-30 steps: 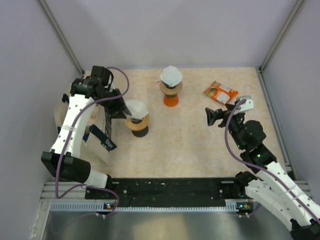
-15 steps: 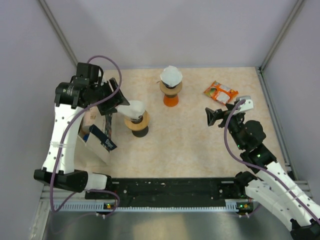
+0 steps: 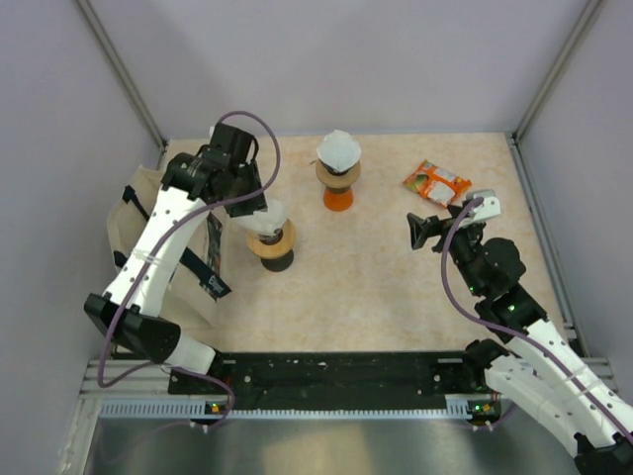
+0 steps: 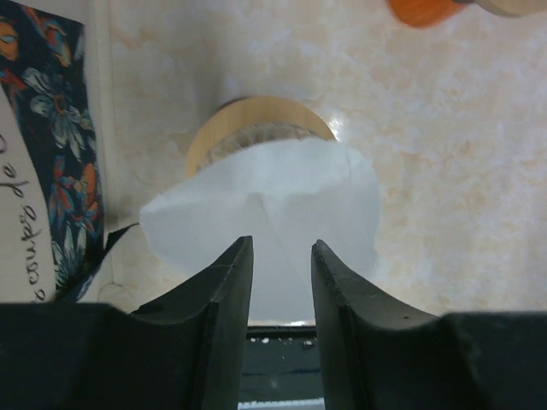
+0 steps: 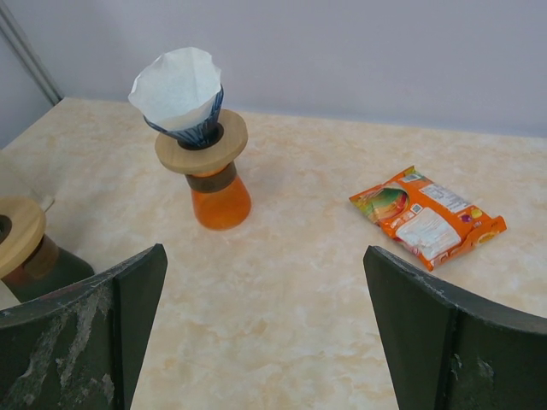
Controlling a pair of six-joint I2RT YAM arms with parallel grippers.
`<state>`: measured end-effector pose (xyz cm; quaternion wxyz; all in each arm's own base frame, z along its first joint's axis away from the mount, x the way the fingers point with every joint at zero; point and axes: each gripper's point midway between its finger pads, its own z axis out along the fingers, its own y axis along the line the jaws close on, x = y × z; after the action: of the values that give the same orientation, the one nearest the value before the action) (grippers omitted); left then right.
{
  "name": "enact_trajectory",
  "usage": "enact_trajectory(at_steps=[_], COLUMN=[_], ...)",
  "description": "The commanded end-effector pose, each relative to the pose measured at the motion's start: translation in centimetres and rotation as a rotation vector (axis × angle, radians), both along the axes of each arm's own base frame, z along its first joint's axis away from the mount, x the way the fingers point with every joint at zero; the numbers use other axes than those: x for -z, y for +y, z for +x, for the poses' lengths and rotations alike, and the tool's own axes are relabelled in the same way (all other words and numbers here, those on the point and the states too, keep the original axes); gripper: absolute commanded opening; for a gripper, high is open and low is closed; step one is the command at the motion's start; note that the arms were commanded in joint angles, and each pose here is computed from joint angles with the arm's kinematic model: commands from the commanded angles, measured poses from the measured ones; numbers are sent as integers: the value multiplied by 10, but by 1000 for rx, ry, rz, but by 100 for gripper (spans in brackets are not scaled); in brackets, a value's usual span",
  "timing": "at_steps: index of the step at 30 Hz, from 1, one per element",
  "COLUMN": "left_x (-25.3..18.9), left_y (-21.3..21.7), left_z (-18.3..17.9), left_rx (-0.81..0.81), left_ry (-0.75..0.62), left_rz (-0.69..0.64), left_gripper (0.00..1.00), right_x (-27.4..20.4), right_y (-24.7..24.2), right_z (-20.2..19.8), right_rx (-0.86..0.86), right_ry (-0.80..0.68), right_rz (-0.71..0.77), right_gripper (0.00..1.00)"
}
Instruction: Place the coffee filter in the dripper
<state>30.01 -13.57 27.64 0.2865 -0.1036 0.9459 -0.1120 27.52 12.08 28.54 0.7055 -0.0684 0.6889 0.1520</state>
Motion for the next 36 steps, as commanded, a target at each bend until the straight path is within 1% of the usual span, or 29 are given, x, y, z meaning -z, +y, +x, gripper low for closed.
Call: enact_trajectory(at_steps=[1, 3, 11, 18, 25, 30, 36], left_x=[9, 13, 39, 51, 68, 78, 83], left_y=[26, 29, 8, 5, -2, 2, -3], left_z=[23, 23, 25, 23, 13, 8, 11], left_rx=[-101, -103, -15, 6, 48, 42, 50], left_ry=[-42, -33, 2, 47, 108, 139, 140], left_rz=[150, 176, 107, 117, 93, 110, 93], left_gripper=[37, 35, 34, 33, 32, 32, 32], right_x=[-3, -3, 0, 2, 3, 4, 4], right_y=[-3, -2, -3, -5, -4, -6, -6], right_z=[1, 1, 2, 3, 4, 5, 5], right_rx=[14, 13, 22, 30, 33, 42, 41], right_ry=[-14, -14, -5, -2, 2, 4, 4], right_rz=[-3, -5, -16, -23, -25, -27, -28], right_gripper=[99, 99, 99, 99, 99, 99, 99])
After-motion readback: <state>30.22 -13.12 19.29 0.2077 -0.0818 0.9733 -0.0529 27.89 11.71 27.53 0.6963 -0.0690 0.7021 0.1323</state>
